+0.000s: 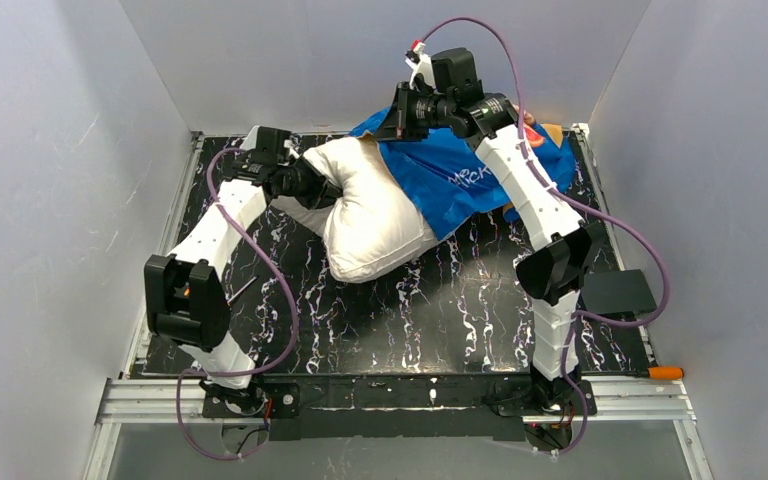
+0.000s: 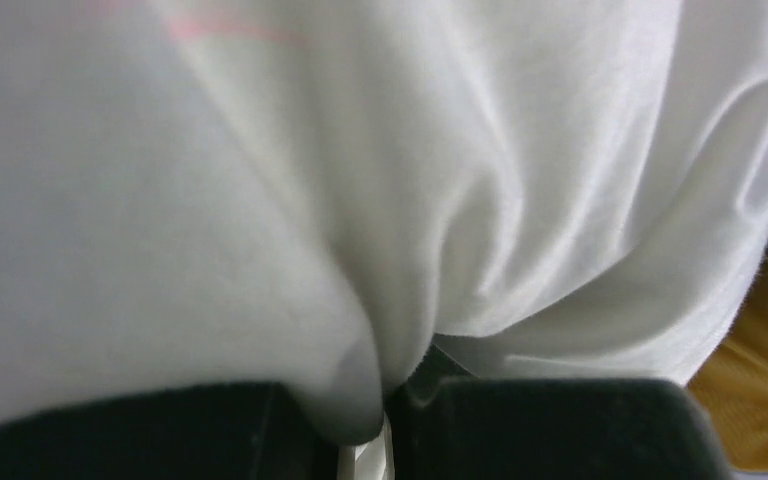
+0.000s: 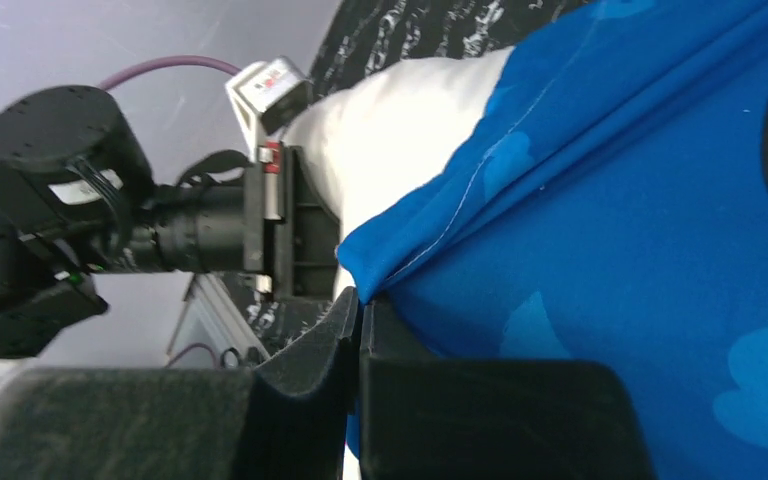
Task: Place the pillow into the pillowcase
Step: Stuff the pillow into the pillowcase.
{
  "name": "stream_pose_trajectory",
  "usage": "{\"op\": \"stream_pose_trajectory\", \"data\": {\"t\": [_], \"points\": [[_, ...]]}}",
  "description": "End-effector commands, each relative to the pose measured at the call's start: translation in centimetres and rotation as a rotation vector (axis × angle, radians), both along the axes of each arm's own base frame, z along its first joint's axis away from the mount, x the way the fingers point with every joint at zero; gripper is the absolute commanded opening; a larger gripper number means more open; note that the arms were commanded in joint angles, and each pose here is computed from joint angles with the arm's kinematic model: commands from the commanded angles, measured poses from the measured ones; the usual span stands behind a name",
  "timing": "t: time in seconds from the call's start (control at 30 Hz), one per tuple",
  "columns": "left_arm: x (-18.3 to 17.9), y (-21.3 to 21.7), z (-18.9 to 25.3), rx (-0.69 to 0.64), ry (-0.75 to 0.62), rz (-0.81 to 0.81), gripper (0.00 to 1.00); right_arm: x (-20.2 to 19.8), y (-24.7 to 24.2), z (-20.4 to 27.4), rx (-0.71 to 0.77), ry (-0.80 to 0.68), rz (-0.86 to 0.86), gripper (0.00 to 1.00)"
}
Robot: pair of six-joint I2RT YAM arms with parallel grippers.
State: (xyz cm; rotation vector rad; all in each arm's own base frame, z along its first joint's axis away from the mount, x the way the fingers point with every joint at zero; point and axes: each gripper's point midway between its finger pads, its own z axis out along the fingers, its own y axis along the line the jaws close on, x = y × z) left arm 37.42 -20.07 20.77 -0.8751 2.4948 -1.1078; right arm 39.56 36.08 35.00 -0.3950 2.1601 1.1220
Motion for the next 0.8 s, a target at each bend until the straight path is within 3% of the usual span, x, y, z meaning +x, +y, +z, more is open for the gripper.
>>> {"op": "stream_pose_trajectory", "data": {"t": [0.0,0.2,0.43,0.63,0.77], "points": [[1.7,-6.1,6.7,-0.152,-0.186,-0.112,0.00,-9.3,6.5,10.7,0.382,-0.026,0.407,0.01],[3.5,-7.7,8.3,-0.171,-0.228,-0.108,0.00,-11.1,8.7,6.5,0.291,0.083,0.416,0.01],[4.5,-8.0,9.2,-0.173,-0.256,-0.111,0.00,-9.7,6.1,-3.1,-0.074,0.095,0.328,0.01],[4.3,-7.9,8.6,-0.177,-0.241,-0.105,0.00,-9.7,4.6,-8.1,-0.226,0.118,0.356,0.21],[4.3,-8.0,8.5,-0.176,-0.238,-0.110,0.00,-9.3,4.7,-8.3,-0.226,0.102,0.357,0.44]]}}
